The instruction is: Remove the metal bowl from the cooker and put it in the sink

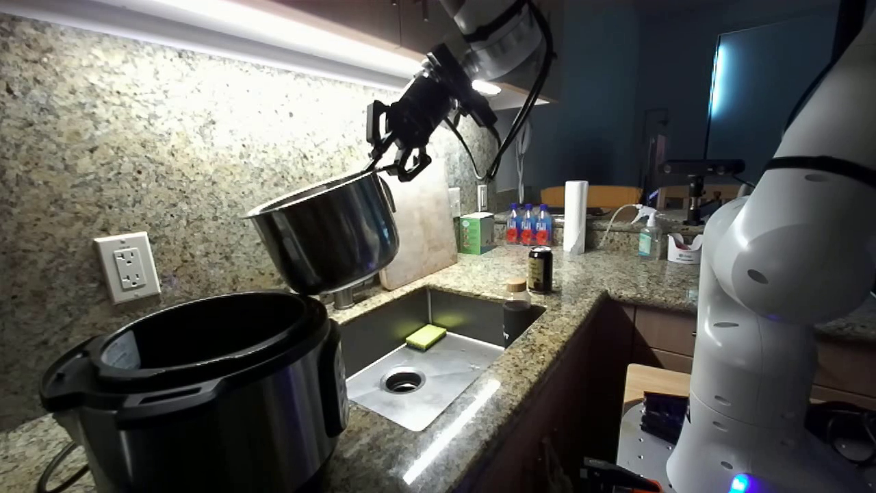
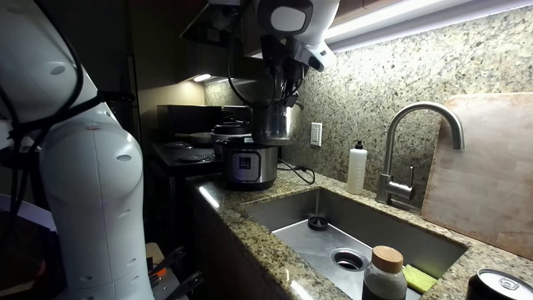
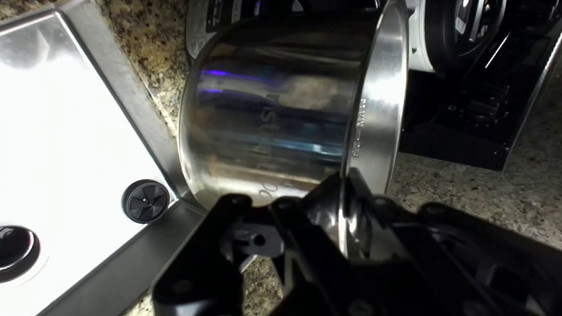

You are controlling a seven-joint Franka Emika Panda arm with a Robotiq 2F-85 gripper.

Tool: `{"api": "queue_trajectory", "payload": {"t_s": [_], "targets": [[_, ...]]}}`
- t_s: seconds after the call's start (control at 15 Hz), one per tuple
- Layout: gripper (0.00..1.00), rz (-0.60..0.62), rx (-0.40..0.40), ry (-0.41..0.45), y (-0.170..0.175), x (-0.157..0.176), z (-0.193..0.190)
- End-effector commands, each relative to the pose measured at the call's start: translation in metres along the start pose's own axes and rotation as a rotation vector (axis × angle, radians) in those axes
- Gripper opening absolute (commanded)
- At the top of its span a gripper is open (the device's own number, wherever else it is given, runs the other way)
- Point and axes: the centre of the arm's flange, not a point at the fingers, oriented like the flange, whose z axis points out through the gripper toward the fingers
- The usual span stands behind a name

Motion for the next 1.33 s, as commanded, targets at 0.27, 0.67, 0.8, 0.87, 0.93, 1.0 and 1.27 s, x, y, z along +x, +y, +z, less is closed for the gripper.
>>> {"api": "queue_trajectory", "payload": {"t_s": [0.27,0.67,0.8,0.87,0.93,1.0,1.27], "targets": [[0.06,0.07,-0.006,-0.026,0.035,-0.008,0.014],[0.06,0.105,-0.011,-0.046,0.053,-0.01,0.023],[0.06,0.117,-0.009,-0.037,0.058,-0.009,0.02],[0.06,0.125,-0.01,-0.034,0.061,-0.008,0.018],[0.06,0.13,-0.011,-0.029,0.064,-0.007,0.016],[0.06,0.137,-0.008,-0.021,0.066,-0.005,0.012],[0.06,0.166,-0.005,0.004,0.075,0.004,0.001]]}}
